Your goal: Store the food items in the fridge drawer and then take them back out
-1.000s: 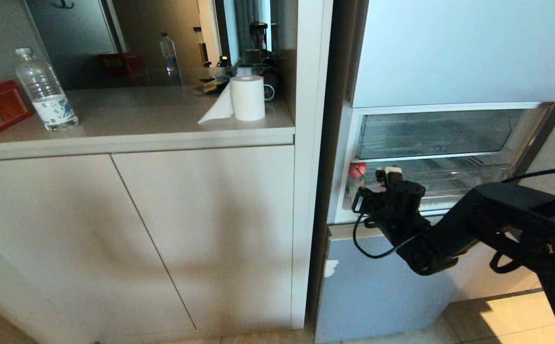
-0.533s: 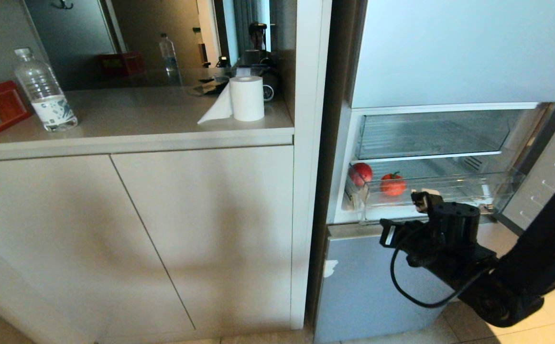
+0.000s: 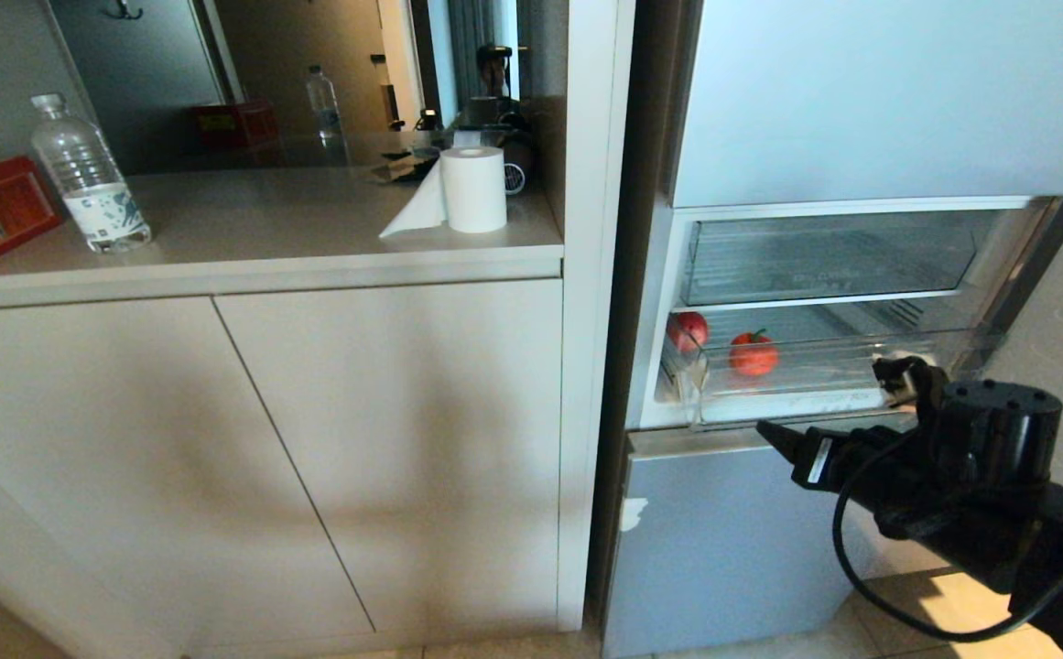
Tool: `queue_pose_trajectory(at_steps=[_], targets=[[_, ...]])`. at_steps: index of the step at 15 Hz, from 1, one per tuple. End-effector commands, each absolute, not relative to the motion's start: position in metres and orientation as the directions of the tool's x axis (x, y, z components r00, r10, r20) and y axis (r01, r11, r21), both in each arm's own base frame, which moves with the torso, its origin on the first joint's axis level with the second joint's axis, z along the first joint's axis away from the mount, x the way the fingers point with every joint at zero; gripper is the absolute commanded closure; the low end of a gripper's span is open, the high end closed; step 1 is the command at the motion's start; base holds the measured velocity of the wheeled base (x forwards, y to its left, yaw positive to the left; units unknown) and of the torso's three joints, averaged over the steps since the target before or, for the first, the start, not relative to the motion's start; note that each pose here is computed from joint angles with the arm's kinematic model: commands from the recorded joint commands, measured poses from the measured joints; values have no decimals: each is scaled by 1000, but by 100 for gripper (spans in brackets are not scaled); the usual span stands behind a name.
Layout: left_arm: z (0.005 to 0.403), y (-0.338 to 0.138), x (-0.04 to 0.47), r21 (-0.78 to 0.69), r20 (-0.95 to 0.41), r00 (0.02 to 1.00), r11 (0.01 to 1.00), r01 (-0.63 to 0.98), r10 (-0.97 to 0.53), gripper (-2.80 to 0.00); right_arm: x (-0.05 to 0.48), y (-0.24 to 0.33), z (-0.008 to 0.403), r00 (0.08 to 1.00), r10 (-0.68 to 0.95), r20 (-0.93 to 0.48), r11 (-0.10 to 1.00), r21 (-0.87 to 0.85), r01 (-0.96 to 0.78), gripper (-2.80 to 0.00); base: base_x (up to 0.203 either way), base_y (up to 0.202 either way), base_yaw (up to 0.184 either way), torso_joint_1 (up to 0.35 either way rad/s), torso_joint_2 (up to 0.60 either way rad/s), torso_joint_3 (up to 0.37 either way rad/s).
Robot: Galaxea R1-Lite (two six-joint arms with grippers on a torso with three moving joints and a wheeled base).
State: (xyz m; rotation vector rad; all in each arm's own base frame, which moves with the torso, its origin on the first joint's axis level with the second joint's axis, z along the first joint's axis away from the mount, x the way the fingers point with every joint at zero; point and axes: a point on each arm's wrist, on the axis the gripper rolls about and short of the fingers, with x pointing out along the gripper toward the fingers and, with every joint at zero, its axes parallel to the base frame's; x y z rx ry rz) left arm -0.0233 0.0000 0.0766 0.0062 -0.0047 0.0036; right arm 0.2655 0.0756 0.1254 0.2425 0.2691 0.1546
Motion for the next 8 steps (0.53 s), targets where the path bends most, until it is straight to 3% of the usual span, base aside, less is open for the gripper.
queue_pose_trajectory(at_steps=[1,3,8], targets=[[77,0,-23,6,5,1000,1000,-5,5,0,281,65,170,960,158,-230,964,246,-99,-280,0,0,0,0,0,0],[77,0,-23,6,5,1000,1000,-5,5,0,307,58,190,951,148,-270,971,221,-88,-280,0,0,0,0,0,0],[77,0,-23,6,5,1000,1000,-5,5,0,397,54,176,944,117,-310,985,156,-71,-280,0,0,0,0,0,0]])
